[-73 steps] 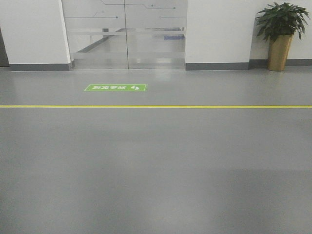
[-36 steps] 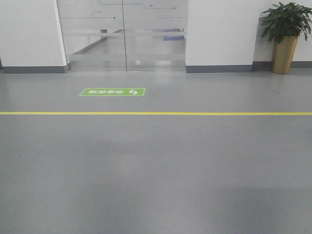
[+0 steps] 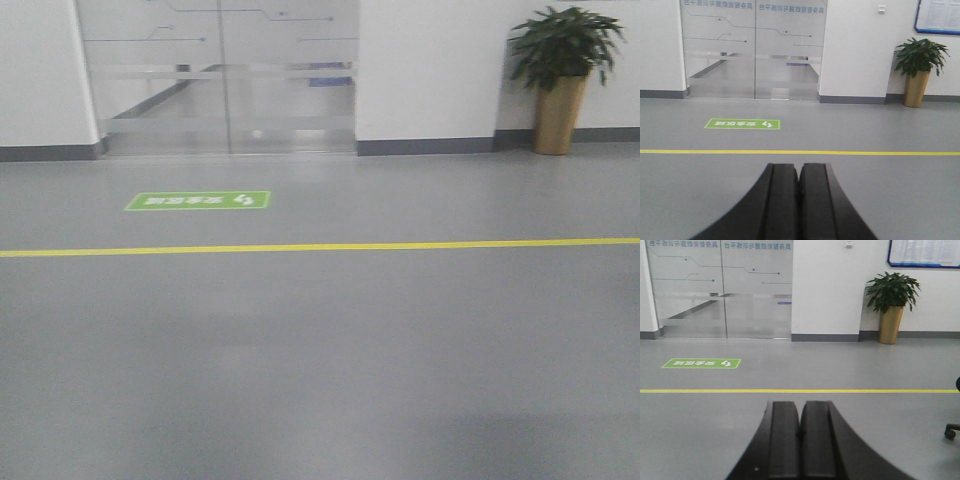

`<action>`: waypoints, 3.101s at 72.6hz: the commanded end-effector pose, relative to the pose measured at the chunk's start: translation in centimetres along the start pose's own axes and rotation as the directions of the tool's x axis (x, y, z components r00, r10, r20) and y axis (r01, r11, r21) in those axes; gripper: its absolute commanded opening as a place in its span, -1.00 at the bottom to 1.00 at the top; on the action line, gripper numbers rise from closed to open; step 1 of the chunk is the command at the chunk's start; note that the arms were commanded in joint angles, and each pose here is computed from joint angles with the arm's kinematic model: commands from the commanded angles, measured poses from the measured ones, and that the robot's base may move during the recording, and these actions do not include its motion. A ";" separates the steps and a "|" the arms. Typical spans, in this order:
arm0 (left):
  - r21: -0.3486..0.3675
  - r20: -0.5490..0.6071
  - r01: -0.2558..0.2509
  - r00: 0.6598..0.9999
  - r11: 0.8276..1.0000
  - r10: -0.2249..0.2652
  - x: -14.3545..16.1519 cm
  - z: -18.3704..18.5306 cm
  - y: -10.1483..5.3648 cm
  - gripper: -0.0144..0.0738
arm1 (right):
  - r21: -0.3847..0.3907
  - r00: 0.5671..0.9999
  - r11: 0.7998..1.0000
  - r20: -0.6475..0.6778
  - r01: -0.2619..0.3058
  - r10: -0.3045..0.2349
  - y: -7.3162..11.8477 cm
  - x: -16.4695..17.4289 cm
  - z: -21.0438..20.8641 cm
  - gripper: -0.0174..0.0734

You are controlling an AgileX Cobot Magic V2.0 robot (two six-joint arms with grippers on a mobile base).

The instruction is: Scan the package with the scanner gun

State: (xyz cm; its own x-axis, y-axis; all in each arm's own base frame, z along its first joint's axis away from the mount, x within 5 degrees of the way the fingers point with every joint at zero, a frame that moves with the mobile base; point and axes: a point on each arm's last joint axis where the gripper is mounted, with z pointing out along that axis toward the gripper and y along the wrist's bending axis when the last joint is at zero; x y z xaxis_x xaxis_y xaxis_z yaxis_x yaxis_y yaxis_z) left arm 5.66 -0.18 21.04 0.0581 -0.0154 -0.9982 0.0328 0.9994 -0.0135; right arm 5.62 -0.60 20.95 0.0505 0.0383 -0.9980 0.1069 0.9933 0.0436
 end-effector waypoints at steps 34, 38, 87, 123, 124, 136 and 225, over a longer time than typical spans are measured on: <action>0.000 0.017 0.006 1.000 1.000 -0.006 -0.2 0.0 0.0 -0.93 | 0.005 1.000 1.000 0.020 0.004 -0.004 0.0 -0.2 0.0 -0.99; 0.000 0.017 0.006 1.000 1.000 -0.006 -0.2 0.0 0.0 -0.93 | 0.005 1.000 1.000 0.020 0.004 -0.004 0.0 -0.2 0.0 -0.99; 0.000 0.017 0.006 1.000 1.000 -0.006 -0.2 0.0 0.0 -0.93 | 0.005 1.000 1.000 0.020 0.004 -0.004 0.0 -0.2 0.0 -0.99; 0.000 0.017 0.006 1.000 1.000 -0.006 -0.2 0.0 0.0 -0.93 | 0.005 1.000 1.000 0.020 0.004 -0.004 0.0 -0.2 0.0 -0.99; 0.000 0.017 0.006 1.000 1.000 -0.006 -0.2 0.0 0.0 -0.93 | 0.005 1.000 1.000 0.020 0.004 -0.004 0.0 -0.2 0.0 -0.99; 0.000 0.017 0.006 1.000 1.000 -0.006 -0.2 0.0 0.0 -0.93 | 0.005 1.000 1.000 0.020 0.004 -0.004 0.0 -0.2 0.0 -0.99; 0.000 0.017 0.006 1.000 1.000 -0.006 -0.2 0.0 0.0 -0.93 | 0.005 1.000 1.000 0.020 0.004 -0.004 0.0 -0.2 0.0 -0.99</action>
State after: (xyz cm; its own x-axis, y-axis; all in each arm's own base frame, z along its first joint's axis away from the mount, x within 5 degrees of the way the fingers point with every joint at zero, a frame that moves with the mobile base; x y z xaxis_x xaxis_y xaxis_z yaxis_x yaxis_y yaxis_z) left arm 5.66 -0.18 21.04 0.0581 -0.0154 -0.9982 0.0328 0.9994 -0.0135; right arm 5.62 -0.60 20.95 0.0505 0.0383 -0.9980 0.1069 0.9933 0.0436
